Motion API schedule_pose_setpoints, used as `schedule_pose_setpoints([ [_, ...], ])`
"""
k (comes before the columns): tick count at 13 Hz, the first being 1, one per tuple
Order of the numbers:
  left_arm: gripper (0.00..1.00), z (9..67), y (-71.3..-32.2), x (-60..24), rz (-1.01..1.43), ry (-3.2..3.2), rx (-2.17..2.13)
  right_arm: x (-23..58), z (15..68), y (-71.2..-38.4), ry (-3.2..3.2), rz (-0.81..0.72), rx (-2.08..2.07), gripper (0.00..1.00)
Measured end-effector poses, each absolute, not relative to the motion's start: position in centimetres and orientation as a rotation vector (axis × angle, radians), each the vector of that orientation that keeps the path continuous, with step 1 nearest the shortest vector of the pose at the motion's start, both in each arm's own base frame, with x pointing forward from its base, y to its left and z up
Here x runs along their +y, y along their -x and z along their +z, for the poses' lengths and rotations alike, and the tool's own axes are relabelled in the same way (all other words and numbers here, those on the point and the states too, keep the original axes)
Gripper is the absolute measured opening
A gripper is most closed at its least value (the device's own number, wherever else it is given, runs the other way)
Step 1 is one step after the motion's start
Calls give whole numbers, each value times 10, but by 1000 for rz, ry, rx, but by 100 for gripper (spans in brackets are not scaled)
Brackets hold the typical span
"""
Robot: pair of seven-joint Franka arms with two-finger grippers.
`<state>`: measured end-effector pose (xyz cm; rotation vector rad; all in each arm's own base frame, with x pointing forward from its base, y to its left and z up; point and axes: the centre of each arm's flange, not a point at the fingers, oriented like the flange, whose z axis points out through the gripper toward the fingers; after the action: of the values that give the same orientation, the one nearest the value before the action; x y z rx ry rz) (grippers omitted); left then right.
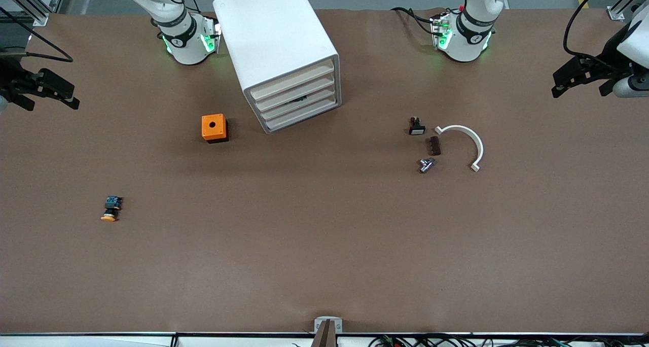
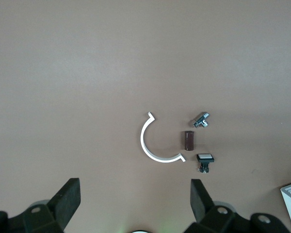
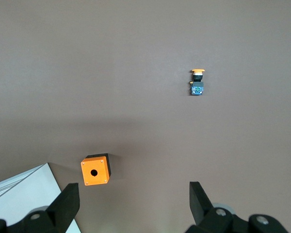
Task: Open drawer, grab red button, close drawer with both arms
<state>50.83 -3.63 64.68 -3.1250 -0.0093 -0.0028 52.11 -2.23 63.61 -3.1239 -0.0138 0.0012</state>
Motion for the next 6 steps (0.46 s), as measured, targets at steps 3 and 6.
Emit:
schedule_pose_setpoints([
  [3,100,648,-508,-38,-8,3125,-5,-22,636,-521,3124,1,-14,100],
  [6,100,642,-520,-43,6,3123,8,-22,636,-521,3124,0,-14,100],
])
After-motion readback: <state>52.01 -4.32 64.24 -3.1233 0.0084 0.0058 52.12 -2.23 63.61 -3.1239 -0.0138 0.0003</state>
